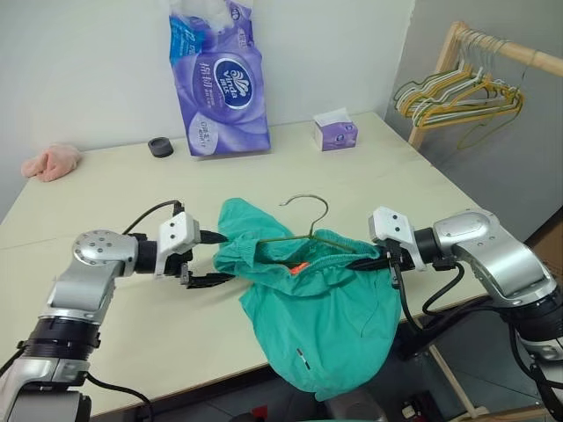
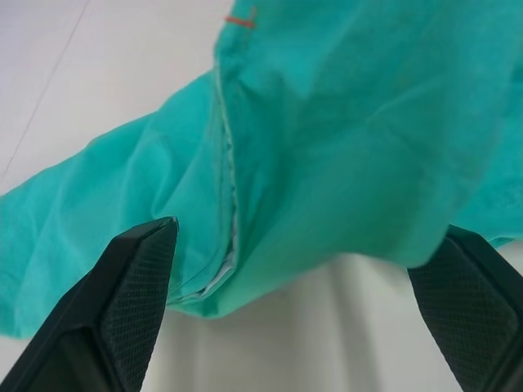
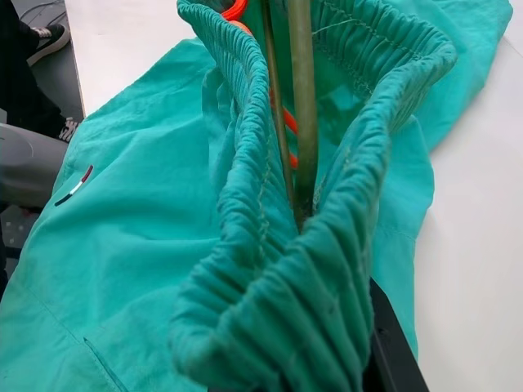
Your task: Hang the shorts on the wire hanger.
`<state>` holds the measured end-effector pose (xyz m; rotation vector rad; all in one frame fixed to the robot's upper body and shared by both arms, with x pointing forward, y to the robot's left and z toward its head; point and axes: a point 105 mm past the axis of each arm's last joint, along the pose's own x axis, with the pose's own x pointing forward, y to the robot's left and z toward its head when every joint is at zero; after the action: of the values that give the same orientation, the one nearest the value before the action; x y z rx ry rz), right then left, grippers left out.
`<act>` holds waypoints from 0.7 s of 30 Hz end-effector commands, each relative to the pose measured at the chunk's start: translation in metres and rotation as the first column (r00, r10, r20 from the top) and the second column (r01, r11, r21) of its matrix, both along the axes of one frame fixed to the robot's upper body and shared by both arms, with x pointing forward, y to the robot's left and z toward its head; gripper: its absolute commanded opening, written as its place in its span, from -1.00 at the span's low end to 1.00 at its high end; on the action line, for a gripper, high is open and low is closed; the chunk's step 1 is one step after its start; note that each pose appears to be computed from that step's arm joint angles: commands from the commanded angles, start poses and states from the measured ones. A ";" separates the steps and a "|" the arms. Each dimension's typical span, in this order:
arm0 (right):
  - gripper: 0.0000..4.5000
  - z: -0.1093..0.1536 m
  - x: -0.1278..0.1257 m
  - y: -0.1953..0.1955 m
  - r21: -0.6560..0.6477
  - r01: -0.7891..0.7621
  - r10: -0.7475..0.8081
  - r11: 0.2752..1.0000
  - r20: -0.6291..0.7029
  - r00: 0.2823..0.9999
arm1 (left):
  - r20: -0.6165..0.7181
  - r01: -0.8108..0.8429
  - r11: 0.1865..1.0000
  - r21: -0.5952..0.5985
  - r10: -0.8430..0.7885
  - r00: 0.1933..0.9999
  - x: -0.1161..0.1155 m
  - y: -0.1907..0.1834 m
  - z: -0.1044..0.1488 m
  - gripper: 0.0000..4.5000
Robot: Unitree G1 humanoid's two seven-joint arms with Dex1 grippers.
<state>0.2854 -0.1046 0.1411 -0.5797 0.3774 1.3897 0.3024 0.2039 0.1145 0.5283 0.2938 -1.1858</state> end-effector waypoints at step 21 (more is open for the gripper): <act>-1.00 0.008 -0.006 -0.001 0.026 -0.009 0.009 1.000 -0.017 1.000 | 0.049 -0.043 0.997 -0.068 0.046 0.998 0.012 -0.006 0.008 -0.94</act>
<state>0.2806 -0.1062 0.1366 -0.5469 0.4147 1.3943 0.3125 0.1989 0.1111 0.4892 0.2675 -1.1519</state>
